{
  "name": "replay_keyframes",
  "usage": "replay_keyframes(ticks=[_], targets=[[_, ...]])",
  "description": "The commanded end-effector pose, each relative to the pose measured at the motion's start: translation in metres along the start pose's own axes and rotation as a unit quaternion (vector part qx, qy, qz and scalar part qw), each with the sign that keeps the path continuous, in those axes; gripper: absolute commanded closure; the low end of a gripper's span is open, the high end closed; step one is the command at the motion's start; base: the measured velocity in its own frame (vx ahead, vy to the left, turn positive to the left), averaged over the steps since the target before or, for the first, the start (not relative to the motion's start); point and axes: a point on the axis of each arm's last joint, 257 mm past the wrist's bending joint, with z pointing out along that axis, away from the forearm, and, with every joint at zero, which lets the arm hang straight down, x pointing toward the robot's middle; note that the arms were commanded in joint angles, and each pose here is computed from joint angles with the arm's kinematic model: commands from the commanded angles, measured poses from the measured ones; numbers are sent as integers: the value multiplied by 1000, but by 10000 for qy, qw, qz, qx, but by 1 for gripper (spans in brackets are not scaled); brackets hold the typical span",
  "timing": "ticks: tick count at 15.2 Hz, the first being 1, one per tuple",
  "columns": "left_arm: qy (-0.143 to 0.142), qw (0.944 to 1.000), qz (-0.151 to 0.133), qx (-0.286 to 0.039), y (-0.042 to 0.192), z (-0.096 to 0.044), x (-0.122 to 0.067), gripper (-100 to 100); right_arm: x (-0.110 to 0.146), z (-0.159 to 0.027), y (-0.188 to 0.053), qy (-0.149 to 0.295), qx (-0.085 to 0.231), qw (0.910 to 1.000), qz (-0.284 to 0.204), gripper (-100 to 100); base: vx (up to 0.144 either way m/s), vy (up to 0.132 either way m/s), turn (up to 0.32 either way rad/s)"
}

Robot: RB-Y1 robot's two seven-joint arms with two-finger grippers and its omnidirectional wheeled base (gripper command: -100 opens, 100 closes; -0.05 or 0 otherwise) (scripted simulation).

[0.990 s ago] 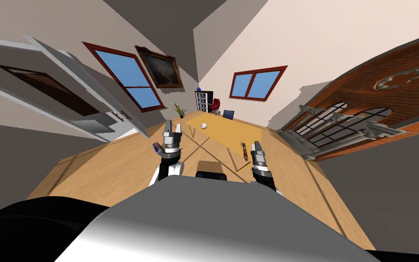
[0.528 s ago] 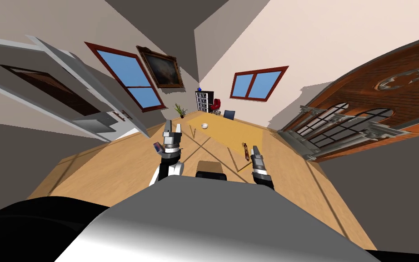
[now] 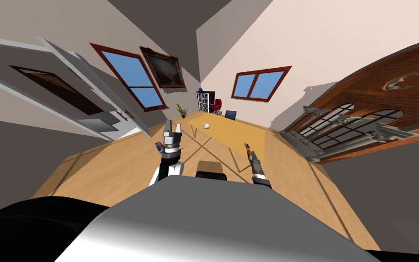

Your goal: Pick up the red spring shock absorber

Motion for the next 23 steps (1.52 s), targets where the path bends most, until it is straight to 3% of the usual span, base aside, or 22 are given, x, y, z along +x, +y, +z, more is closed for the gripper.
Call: replay_keyframes(ticks=[1, 2, 5, 12, 17, 23], targets=[[0, 10000, 0, 0, 0, 0, 0, 0, 2, -11, -16, 51, 196, 9998, -42, -100, 6, 32, 22], [0, 10000, 0, 0, 0, 0, 0, 0, 3, -20, -32, 124, 361, 9992, -152, -100, 13, 41, 60], [0, 10000, 0, 0, 0, 0, 0, 0, 5, -27, -45, 158, 521, 9984, -157, -100, 13, 34, 22], [0, 10000, 0, 0, 0, 0, 0, 0, 8, -66, -102, 396, 1179, 9913, -422, -100, 20, 32, 53], [0, 10000, 0, 0, 0, 0, 0, 0, 5, -108, -149, 648, 1759, 9796, -722, -100, 29, 34, 85], [0, 10000, 0, 0, 0, 0, 0, 0, 2, -137, -177, 806, 2137, 9695, -891, -100, 29, 21, 52]])
